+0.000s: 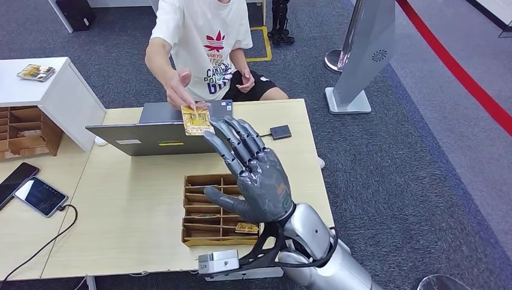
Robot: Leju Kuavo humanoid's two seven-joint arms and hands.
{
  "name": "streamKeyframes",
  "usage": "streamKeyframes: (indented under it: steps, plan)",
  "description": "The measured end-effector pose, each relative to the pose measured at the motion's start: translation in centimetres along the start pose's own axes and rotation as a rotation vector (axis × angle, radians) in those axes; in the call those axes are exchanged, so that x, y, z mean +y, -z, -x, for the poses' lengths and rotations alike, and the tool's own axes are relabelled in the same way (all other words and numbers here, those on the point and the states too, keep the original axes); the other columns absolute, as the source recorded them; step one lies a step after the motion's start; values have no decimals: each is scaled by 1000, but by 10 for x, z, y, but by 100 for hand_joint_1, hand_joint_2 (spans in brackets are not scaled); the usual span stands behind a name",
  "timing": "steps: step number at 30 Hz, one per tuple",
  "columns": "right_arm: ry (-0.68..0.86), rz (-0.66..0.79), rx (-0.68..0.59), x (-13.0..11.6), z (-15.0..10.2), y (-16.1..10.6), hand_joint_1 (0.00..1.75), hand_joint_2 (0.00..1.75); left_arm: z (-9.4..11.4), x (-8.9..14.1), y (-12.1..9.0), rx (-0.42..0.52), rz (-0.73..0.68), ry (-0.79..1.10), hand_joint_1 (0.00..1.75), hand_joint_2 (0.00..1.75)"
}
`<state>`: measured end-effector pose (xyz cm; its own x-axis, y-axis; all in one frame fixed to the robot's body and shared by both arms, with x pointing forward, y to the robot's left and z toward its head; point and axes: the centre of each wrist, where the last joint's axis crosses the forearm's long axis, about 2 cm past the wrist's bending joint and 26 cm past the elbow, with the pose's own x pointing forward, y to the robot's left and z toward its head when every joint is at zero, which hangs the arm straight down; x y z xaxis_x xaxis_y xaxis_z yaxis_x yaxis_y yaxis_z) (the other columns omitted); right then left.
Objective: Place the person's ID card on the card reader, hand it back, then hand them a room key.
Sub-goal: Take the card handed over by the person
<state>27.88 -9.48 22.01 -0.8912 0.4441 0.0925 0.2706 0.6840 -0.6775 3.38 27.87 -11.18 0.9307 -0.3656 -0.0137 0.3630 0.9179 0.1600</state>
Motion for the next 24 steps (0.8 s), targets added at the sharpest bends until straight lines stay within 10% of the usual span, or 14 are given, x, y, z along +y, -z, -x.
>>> streamKeyframes:
  steps: [20,24]
  plan:
    - [-226,-138,-3,14,49,36,0,175,-6,8,1,-12,-7,87,0,175]
    - [-238,-148,-4,13,51,43,154,175,-6,8,0,-11,-7,93,0,175]
